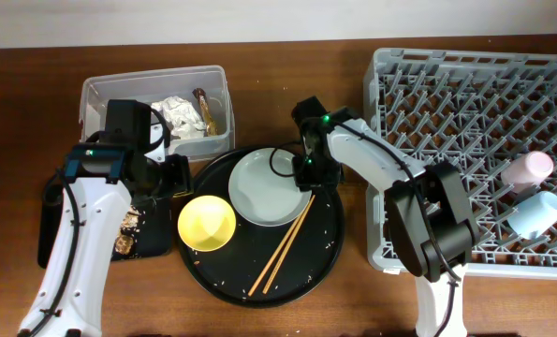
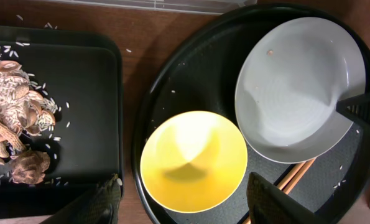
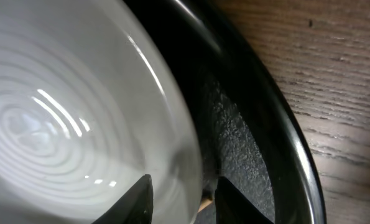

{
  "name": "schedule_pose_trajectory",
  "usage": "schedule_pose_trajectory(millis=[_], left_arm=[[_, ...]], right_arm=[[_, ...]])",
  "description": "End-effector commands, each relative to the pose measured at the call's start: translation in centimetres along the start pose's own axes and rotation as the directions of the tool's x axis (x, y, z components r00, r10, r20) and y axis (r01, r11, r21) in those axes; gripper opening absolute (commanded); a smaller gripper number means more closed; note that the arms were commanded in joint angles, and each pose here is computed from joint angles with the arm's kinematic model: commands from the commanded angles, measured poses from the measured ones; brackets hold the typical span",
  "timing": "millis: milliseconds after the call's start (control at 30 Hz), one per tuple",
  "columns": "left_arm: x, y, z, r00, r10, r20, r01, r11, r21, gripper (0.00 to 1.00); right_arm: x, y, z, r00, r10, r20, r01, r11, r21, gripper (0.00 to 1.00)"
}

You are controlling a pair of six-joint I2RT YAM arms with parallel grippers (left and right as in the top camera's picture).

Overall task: Sort waste into correct bins and load items into the dishwasher rack
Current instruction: 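Grasp the white plate with the right gripper and stand it in the rack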

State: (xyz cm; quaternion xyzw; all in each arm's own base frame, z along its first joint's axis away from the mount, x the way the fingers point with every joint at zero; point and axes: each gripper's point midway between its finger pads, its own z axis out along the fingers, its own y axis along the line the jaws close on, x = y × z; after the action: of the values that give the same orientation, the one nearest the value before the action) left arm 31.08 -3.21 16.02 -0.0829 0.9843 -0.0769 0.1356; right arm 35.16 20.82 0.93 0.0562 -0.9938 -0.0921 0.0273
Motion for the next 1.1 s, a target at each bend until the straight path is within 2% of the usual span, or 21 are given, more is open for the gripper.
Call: schedule_pose_trajectory(millis=[0, 133, 200, 233, 333, 500, 633, 767, 900, 1000, 1067], left_arm=[[0.0, 0.2, -0.4, 1.000, 0.015, 0.009, -0.015, 1.000, -0.009, 0.64], [0.0, 0.2, -0.4, 1.000, 0.015, 0.009, -0.015, 1.000, -0.009, 0.64], [0.0, 0.2, -0.4, 1.000, 0.015, 0.010, -0.015, 1.000, -0.009, 0.64], [0.0, 0.2, -0.4, 1.000, 0.015, 0.010, -0.015, 1.000, -0.009, 0.64], [0.0, 0.2, -0.4, 1.000, 0.015, 0.010, -0.015, 1.000, -0.009, 0.64], [0.0, 0.2, -0.4, 1.000, 0.015, 0.010, -0.015, 1.000, -0.009, 0.64], [0.0, 0.2, -0.4, 1.000, 0.015, 0.010, -0.015, 1.000, -0.009, 0.64], [0.0, 0.2, -0.4, 1.000, 0.015, 0.010, -0.015, 1.000, -0.009, 0.64], [0.0, 0.2, -0.4, 1.000, 0.015, 0.013, -0.015, 1.000, -0.009, 0.64], [-0.1, 0.2, -0.4, 1.000, 0.016, 0.014, -0.015, 1.000, -0.009, 0.64], [-0.1, 0.2, -0.4, 1.000, 0.015, 0.014, -0.015, 1.000, -0.009, 0.65]], right_arm=[[0.6, -0.4, 1.2, 1.000, 0.007, -0.013, -0.007, 1.000, 0.026, 0.34], [0.1, -0.3, 1.2, 1.000, 0.007, 0.007, -0.007, 1.000, 0.018, 0.20], [-0.2, -0.7, 0.8, 1.000, 0.018, 0.011, -0.018, 1.000, 0.016, 0.07], [-0.4, -1.1, 0.4, 0.999, 0.031, 0.012, -0.031, 0.999, 0.016, 0.04], [-2.0, -1.8, -2.8, 0.997, 0.053, 0.054, -0.054, 0.999, 0.002, 0.04], [-4.1, -2.2, -12.4, 0.974, 0.029, 0.224, -0.023, 0.999, -0.028, 0.04], [-4.3, -4.4, -17.8, 0.940, 0.030, 0.341, -0.041, 0.999, 0.027, 0.04], [-3.6, -9.1, -24.2, 0.866, 0.062, 0.496, -0.135, 0.984, 0.113, 0.04], [-1.9, -17.5, -30.7, 0.757, 0.112, 0.644, -0.346, 0.905, 0.248, 0.04], [-0.5, -24.4, -34.8, 0.646, 0.155, 0.747, -0.550, 0.773, 0.316, 0.04], [0.1, -28.7, -37.9, 0.574, 0.120, 0.810, -0.659, 0.654, 0.371, 0.04]])
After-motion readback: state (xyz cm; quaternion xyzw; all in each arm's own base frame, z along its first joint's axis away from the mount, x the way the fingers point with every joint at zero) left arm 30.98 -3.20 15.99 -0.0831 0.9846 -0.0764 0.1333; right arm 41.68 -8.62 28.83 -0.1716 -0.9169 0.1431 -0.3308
